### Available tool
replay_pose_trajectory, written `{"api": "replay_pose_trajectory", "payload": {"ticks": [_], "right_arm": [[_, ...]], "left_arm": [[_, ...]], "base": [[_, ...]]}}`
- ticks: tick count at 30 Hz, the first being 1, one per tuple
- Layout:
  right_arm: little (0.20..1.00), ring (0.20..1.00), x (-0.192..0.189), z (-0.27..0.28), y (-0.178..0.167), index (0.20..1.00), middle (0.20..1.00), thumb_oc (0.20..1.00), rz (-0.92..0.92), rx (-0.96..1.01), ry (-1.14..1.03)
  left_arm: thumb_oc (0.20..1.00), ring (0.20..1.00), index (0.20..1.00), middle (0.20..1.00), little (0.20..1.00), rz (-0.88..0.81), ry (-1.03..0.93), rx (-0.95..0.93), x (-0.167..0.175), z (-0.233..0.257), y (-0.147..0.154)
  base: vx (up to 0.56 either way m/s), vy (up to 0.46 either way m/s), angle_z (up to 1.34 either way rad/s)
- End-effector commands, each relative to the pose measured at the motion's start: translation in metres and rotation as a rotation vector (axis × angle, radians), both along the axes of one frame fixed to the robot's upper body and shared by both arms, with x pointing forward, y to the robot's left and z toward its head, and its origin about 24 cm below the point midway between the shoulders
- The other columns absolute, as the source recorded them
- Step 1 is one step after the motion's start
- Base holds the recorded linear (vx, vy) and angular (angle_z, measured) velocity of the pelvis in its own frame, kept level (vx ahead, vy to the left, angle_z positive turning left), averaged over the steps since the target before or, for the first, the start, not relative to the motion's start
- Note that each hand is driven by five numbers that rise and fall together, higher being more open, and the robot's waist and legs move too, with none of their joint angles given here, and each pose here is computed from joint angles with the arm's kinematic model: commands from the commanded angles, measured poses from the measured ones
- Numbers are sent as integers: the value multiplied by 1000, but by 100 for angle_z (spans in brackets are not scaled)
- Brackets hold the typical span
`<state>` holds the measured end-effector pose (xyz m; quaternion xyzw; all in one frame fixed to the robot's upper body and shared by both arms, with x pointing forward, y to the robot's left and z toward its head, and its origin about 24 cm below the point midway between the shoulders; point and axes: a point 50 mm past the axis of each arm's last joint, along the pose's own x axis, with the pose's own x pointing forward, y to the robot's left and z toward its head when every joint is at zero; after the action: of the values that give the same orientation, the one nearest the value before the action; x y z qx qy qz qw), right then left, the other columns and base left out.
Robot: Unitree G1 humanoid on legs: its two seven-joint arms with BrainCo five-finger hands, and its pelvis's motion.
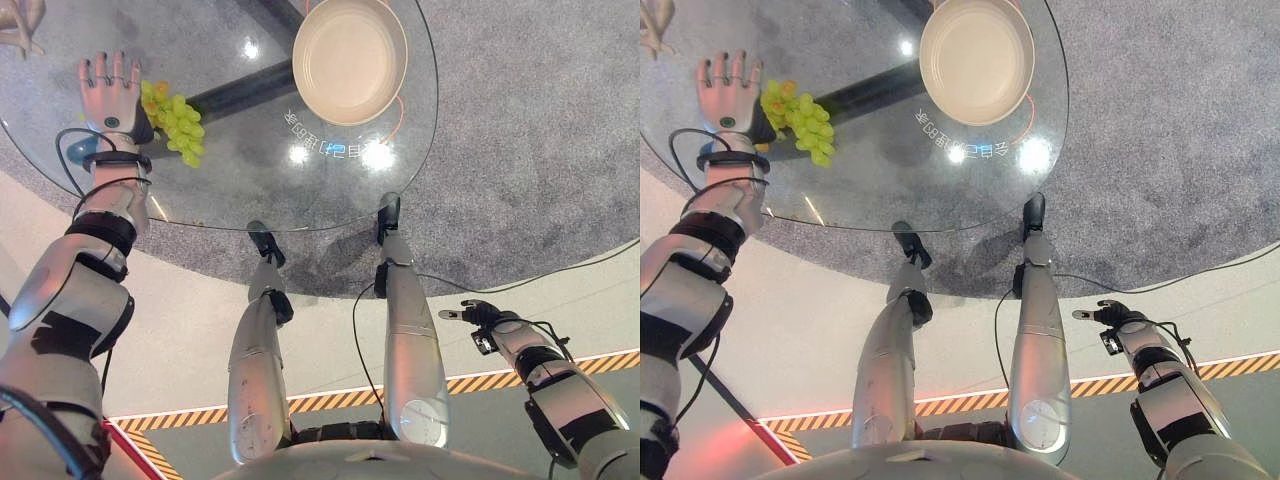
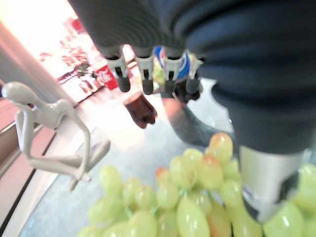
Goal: Pick up fruits into the plate
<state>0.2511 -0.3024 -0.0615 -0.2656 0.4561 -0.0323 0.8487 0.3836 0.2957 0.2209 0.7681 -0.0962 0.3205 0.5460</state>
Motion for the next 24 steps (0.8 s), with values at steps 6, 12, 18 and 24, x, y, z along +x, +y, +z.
{"api": "replay_pose_trajectory", "payload": {"ticks": [6,12,18,24], "right_arm": [[1000,1000,-33,-26,5,1000,1000,1000,24,38,93],[1000,1000,-30,-24,6,1000,1000,1000,25,33,71],[1000,1000,-24,-18,3,1000,1000,1000,11,25,37],[1000,1000,-22,-15,-1,1000,1000,1000,-15,38,3]], "left_arm": [[1000,1000,1000,1000,1000,95,-132,-75,-12,31,31],[1000,1000,1000,1000,1000,120,-23,-61,-6,30,28],[1000,1000,1000,1000,1000,193,108,-23,-4,25,31],[1000,1000,1000,1000,1000,310,164,52,-11,17,43]], "base": [[-3,15,-1],[-2,7,0],[1,2,-1],[16,2,-1]]}}
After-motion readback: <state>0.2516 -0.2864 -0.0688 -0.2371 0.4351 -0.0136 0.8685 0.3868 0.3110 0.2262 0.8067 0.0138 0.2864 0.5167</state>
